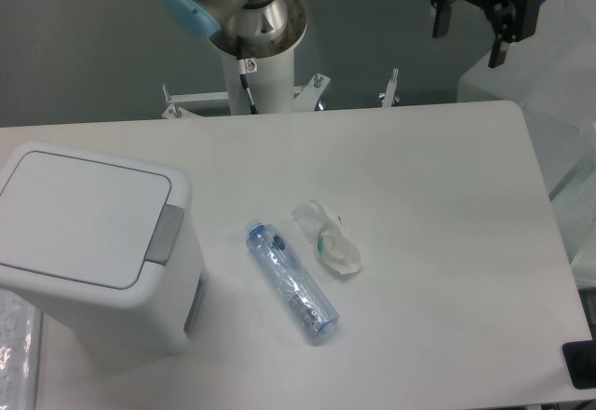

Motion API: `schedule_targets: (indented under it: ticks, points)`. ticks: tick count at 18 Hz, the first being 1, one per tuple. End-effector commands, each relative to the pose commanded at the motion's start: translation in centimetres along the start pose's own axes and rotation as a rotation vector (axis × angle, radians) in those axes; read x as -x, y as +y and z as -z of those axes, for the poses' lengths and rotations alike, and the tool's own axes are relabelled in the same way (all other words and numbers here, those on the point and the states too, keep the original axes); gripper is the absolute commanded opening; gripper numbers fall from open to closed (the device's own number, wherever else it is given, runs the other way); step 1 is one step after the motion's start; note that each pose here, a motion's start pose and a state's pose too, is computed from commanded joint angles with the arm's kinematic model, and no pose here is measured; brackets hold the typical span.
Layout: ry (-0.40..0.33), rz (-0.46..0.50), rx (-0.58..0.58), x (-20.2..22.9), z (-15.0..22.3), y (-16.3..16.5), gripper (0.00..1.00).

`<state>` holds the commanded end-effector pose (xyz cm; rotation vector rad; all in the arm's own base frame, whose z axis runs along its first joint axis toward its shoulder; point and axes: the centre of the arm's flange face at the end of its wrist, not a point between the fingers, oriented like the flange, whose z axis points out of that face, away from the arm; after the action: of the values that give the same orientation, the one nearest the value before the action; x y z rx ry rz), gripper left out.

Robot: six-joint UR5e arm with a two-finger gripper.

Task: Open the trash can
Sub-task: 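Move the open gripper down toward the grey button on the trash can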

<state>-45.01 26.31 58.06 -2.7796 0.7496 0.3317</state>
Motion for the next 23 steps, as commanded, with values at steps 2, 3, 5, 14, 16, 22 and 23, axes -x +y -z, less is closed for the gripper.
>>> schedule_targets:
  ticks: [2, 3, 5, 14, 16, 22, 23]
  points:
    - [0.003, 0.025, -0.001, 0.1, -0.2, -0.2, 1.00]
    - [0.003, 0.059, -0.002, 0.2, -0.2, -0.9, 1.00]
    - [0.010, 0.105, -0.013, 0.9, -1.0, -2.5, 1.00]
    - [-0.085, 0.564, -0.128, 4.4, -6.8, -15.3, 1.00]
    - [-0.087, 0.699, -0.184, 4.5, -7.5, -17.3, 1.00]
    - [-0.035, 0.901, -0.269, 3.5, -9.1, -22.5, 1.00]
    - [-0.027, 0.899, -0.270, 3.4, -9.5, -23.2, 1.00]
